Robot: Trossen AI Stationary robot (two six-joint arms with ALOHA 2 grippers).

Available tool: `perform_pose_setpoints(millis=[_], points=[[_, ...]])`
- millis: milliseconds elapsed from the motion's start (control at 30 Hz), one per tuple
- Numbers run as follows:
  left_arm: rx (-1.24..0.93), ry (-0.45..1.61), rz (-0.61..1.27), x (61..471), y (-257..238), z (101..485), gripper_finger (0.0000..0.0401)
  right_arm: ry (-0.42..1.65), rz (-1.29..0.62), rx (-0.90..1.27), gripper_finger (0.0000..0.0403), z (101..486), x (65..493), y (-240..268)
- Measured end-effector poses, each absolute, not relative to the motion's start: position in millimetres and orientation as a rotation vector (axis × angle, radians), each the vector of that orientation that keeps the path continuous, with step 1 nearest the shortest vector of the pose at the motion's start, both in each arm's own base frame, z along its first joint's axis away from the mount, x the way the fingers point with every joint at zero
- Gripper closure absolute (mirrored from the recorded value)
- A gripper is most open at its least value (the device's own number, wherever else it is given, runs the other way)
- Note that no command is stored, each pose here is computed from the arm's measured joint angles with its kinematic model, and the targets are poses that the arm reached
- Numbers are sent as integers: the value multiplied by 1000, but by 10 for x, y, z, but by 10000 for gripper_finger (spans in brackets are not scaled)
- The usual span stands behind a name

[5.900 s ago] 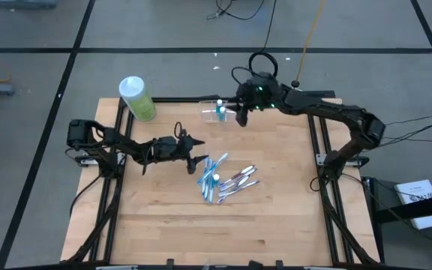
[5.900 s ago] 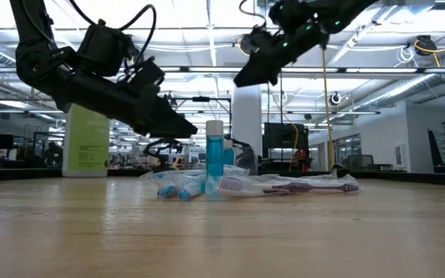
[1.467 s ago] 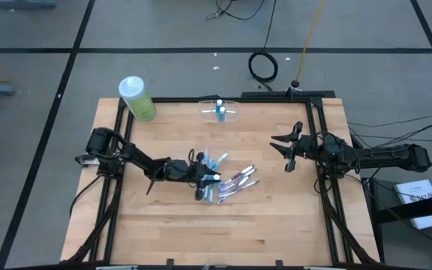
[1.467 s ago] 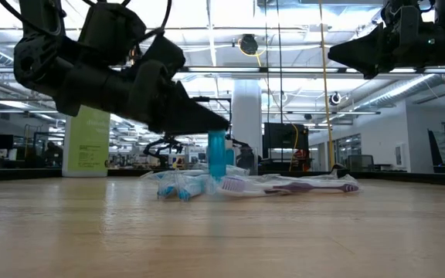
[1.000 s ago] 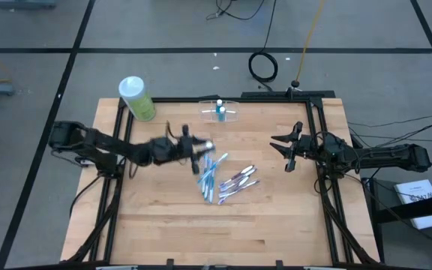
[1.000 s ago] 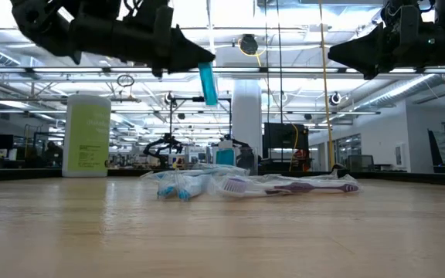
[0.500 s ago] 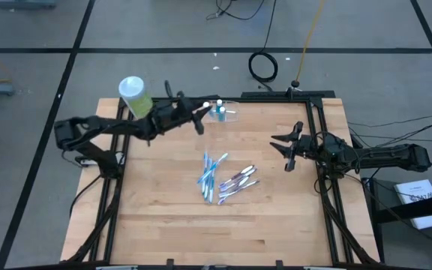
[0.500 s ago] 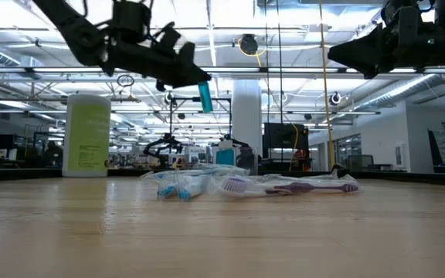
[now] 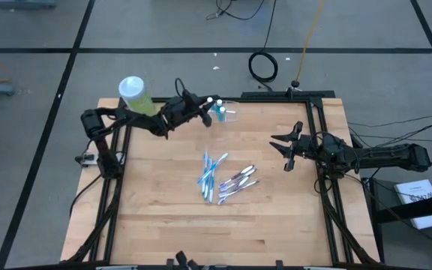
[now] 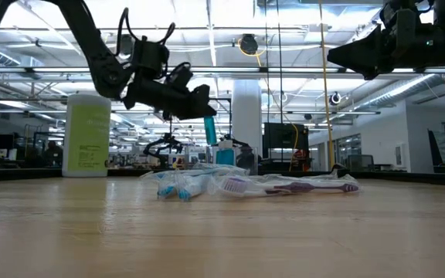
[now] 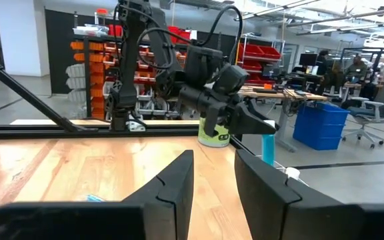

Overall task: Pick & Place toothbrushing station
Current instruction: Put the mouthwash into the transparent organizer

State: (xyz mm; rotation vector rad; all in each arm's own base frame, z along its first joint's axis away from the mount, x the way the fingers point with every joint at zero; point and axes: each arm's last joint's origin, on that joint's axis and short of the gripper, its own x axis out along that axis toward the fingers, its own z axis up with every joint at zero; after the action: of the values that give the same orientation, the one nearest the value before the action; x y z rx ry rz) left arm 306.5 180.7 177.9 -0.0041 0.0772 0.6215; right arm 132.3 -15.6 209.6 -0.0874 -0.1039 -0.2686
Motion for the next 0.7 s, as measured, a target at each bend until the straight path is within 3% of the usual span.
perform_pose_setpoints(millis=[700], points=[[-24, 85, 624, 3097, 1820, 1714, 287, -99, -272, -93, 303, 2092, 1323, -158]])
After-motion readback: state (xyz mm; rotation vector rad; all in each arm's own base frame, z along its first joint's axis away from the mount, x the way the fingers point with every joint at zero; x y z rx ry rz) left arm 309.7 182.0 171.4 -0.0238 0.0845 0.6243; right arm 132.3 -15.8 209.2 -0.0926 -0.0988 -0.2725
